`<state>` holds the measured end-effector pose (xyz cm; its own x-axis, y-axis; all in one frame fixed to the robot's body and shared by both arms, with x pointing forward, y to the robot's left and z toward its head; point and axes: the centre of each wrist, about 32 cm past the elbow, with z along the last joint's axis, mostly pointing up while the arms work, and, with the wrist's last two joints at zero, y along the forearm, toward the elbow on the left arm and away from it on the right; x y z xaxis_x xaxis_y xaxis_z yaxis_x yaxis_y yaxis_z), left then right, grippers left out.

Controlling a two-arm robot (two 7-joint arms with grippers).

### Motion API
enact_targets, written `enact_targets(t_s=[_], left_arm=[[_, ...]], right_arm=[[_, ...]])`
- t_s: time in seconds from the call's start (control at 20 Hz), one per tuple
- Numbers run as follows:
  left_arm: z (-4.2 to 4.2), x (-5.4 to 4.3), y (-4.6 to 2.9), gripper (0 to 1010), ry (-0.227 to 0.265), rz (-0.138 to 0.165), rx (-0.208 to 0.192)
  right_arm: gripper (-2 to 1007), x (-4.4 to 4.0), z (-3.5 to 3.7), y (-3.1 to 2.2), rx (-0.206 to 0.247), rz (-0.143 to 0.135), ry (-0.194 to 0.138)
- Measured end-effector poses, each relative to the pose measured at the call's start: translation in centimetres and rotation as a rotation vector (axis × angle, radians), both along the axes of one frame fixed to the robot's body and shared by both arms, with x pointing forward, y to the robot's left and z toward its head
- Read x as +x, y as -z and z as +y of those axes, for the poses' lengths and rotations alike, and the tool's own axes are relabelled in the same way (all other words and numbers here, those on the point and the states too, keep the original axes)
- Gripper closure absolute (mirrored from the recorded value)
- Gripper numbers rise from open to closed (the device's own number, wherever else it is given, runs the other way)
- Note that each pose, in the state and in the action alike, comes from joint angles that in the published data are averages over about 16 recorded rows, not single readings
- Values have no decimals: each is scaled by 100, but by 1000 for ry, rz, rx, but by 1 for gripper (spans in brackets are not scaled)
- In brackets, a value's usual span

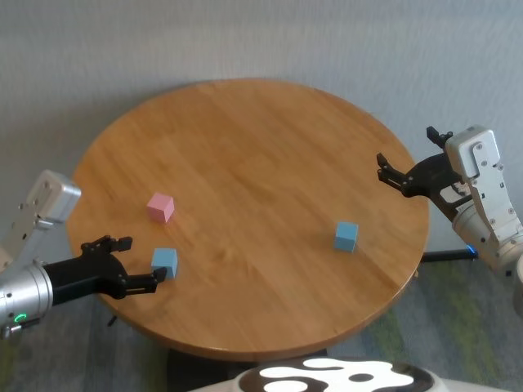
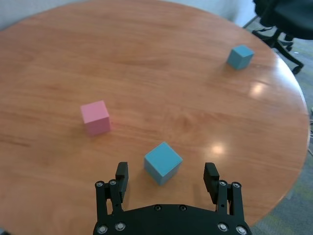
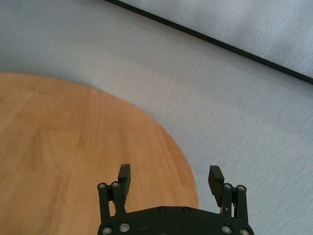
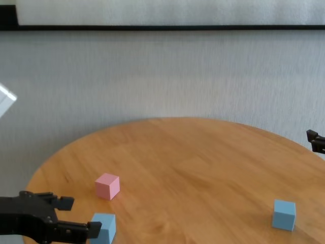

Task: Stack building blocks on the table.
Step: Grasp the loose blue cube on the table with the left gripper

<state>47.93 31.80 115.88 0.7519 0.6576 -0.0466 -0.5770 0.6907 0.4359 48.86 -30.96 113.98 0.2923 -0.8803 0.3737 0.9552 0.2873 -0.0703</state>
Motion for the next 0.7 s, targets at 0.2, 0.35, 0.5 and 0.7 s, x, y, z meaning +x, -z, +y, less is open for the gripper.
enact_targets(t_s=[0.2,0.35,0.5,0.7], left_arm=[[-42,-16,-29,10,-67,13,18],[-81,-38,-68,10,-124,29,22],[-130,-62,-116,10,-175,53,19],[-199,-89,-181,10,-224,86,16]], right_arm=[[0,0,0,0,0,0,0],[0,0,0,0,0,0,0],[0,0,0,0,0,0,0],[0,0,0,0,0,0,0]])
